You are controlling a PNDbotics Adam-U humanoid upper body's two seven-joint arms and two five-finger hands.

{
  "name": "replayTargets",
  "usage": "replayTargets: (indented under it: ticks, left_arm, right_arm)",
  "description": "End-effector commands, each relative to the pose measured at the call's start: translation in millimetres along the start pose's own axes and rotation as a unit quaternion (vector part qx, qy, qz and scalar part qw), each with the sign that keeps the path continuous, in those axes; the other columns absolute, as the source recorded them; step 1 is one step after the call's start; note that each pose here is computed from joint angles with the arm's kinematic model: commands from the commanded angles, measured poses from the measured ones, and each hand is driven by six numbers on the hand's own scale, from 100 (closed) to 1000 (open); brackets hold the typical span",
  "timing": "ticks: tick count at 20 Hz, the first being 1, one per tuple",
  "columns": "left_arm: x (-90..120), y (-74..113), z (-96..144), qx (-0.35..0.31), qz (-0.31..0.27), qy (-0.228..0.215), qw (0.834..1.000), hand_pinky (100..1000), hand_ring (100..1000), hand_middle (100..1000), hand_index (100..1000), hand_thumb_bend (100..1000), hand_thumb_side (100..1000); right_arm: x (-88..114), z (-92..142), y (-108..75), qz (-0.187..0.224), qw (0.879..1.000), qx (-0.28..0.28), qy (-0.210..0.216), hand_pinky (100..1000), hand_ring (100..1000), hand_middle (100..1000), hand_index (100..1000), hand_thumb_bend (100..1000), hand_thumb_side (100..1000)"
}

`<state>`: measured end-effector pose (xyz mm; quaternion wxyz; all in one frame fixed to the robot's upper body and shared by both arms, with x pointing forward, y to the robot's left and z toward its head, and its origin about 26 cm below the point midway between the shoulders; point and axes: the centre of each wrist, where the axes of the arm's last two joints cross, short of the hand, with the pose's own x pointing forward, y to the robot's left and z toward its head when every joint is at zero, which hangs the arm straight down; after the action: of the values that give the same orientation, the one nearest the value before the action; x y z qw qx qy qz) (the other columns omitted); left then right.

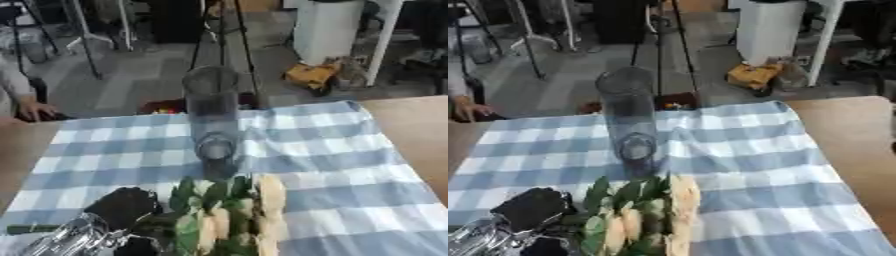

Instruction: Arrange flowers into the vase.

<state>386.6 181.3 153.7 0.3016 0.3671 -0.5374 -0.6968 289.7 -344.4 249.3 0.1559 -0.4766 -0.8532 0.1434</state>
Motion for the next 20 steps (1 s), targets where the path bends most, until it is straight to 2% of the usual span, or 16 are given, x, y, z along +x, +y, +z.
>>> replayTargets:
  ticks: [1,4,8,12,15,18,20]
  left_arm:
    - [-7,13.9,1,0.022,0.009,0.007,1.000,100,100,166,358,100,792]
    - [-9,14.6,1,0.028,0.020,0.011,0.999,100,100,100,278,100,837]
    - [-10,16.6,1,0.045,0.030,0.021,0.998,100,100,100,188,100,907]
    - [-11,20.6,2,0.066,0.037,0.030,0.997,100,100,100,147,100,948]
    - [-11,25.6,5,0.086,0.044,0.029,0.995,100,100,100,131,151,913]
    - [-11,33.7,8,0.117,0.056,0.028,0.991,100,100,100,116,100,843]
    - [-11,40.5,12,0.145,0.066,0.030,0.987,100,100,100,106,100,796]
  right_arm:
    - [2,-5,-5.9,0.003,1.000,-0.009,-0.007,800,785,722,851,100,935]
    - [2,-5,-5.9,0.003,1.000,-0.009,-0.006,800,785,721,851,100,935]
    - [2,-5,-6.1,0.003,1.000,-0.010,-0.005,800,785,720,851,100,934]
    - [2,-5,-6.1,0.003,1.000,-0.010,-0.004,800,784,720,851,100,934]
    - [2,-5,-6.2,0.003,1.000,-0.011,-0.003,800,784,719,851,100,935]
    - [1,-4,-6.1,0.003,1.000,-0.011,-0.002,800,784,718,852,100,934]
    - [1,-4,-6.2,0.003,1.000,-0.011,-0.001,800,784,718,852,100,933]
